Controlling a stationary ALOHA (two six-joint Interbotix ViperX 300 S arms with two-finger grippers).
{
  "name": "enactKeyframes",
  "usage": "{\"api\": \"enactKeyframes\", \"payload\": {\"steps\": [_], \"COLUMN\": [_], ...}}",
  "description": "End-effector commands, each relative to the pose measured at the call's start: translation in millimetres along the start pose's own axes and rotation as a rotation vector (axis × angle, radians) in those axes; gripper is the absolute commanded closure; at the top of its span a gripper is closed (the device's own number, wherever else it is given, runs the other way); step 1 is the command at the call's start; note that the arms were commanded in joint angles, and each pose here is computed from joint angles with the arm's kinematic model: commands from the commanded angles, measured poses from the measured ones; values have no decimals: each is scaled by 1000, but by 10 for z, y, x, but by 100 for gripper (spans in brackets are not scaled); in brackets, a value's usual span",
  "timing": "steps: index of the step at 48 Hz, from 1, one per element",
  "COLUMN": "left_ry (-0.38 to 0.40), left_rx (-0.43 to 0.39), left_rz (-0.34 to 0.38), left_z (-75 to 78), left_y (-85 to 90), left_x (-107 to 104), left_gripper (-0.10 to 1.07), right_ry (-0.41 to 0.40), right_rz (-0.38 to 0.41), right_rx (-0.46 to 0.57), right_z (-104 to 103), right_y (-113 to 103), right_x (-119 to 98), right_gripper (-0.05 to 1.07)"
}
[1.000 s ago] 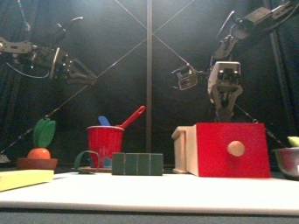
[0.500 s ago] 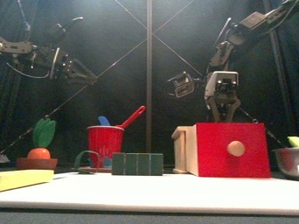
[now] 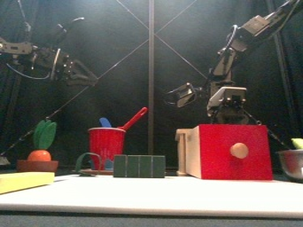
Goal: Grab rice and place onto cutting board
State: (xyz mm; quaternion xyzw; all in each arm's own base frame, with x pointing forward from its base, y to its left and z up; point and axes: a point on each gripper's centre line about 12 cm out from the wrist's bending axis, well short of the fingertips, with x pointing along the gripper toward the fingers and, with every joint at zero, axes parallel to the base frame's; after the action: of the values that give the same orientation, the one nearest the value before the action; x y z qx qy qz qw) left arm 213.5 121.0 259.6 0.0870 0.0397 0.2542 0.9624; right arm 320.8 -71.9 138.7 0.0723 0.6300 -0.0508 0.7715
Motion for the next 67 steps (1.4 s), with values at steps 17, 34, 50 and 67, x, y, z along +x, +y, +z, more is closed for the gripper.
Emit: {"api": "enactKeyframes", "payload": {"steps": [17, 34, 50, 67], "left_ry": [-29, -29, -30, -30], "left_rx": [0, 0, -2, -3], "left_rz": [10, 12, 14, 14], "left_z": [93, 93, 98, 98], "left_y": [29, 33, 39, 39], "left_x": [30, 30, 32, 32], "left_gripper": [18, 18, 18, 18], "right_ry": [-11, -8, -70, -146], "right_rz": [-12, -2, 8, -9], "right_rx": [-43, -29, -19, -21], "right_z": [63, 63, 132, 90], "right_y": [38, 59, 80, 41], "right_x": [42, 39, -195, -746], "right_gripper": [14, 25, 37, 37]}}
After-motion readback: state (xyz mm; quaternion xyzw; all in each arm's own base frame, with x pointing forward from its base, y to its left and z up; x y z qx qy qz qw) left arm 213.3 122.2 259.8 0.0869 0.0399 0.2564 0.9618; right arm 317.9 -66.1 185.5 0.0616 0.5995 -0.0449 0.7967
